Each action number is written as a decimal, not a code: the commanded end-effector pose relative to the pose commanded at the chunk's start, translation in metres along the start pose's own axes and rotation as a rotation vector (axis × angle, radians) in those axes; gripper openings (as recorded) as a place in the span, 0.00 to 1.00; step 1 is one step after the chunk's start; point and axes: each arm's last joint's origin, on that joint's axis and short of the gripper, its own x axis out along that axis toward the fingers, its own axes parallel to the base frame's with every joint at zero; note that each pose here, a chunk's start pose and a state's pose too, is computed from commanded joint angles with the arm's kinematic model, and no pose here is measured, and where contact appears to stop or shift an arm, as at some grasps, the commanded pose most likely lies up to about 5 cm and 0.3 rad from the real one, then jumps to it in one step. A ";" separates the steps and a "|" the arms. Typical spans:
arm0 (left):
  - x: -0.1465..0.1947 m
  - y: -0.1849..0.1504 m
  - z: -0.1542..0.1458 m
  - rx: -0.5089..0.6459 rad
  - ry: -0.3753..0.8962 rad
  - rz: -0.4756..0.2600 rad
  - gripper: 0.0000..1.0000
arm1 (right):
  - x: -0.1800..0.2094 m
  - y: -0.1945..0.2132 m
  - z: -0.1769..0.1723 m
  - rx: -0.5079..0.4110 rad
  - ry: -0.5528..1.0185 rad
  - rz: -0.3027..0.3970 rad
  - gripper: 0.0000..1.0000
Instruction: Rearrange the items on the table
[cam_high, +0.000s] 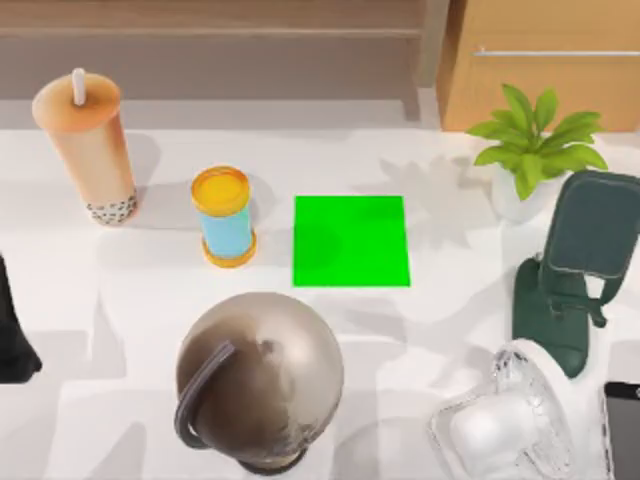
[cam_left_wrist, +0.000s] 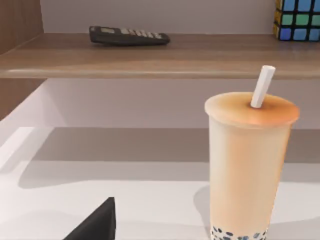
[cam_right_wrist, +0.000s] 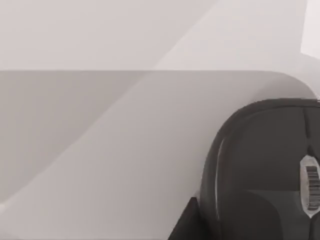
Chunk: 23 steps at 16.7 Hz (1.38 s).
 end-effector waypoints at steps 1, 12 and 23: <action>0.000 0.000 0.000 0.000 0.000 0.000 1.00 | 0.000 0.000 0.000 0.000 0.000 0.000 0.00; 0.000 0.000 0.000 0.000 0.000 0.000 1.00 | -0.063 0.001 0.006 -0.002 0.011 -0.005 0.00; 0.000 0.000 0.000 0.000 0.000 0.000 1.00 | -0.106 0.005 0.005 -0.002 -0.019 0.002 0.00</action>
